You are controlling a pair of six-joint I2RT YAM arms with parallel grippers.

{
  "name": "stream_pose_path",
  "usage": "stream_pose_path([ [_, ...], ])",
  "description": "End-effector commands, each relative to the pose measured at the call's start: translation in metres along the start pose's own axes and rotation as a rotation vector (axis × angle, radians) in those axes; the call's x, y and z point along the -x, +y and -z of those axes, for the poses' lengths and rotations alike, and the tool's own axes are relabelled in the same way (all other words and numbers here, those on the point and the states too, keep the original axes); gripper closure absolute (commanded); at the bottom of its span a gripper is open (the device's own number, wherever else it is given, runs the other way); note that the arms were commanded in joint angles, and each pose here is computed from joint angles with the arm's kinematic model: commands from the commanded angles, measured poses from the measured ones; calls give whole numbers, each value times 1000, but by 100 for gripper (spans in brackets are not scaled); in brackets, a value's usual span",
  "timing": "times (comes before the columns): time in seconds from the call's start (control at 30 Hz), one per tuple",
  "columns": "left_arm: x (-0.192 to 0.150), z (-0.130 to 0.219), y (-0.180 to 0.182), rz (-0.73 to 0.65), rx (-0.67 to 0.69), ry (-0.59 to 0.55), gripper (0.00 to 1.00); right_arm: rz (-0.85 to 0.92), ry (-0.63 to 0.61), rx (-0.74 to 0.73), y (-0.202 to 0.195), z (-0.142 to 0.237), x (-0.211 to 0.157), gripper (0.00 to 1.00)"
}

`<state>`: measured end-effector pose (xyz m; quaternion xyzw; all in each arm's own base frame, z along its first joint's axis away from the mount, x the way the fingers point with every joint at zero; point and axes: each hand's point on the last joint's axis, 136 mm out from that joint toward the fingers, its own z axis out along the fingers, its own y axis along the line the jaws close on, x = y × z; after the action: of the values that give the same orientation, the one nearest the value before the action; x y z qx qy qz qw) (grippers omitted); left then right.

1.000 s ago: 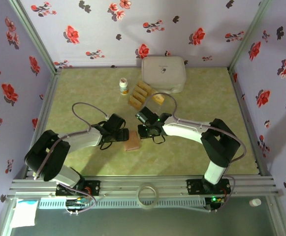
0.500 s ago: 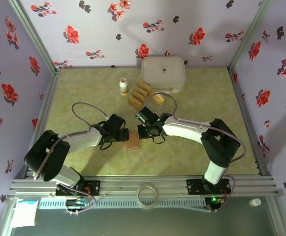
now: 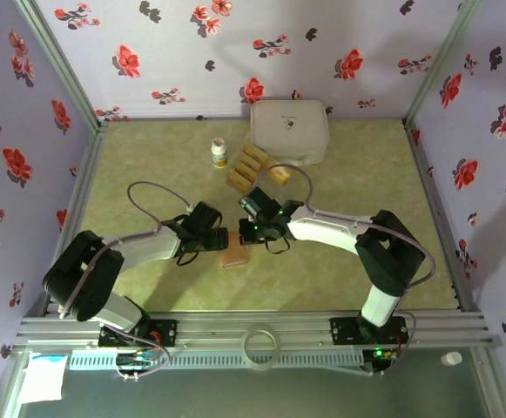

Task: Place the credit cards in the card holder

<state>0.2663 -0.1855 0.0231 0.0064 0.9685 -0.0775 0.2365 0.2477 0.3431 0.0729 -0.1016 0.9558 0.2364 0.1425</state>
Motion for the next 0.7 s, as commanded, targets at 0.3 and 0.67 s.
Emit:
stream_pose_path([
  [0.3, -34, -3, 15, -37, 34, 102, 13, -93, 25, 145, 26, -28, 6, 100],
  [0.67, -36, -5, 16, -36, 35, 104, 13, -107, 58, 144, 23, -42, -6, 100],
])
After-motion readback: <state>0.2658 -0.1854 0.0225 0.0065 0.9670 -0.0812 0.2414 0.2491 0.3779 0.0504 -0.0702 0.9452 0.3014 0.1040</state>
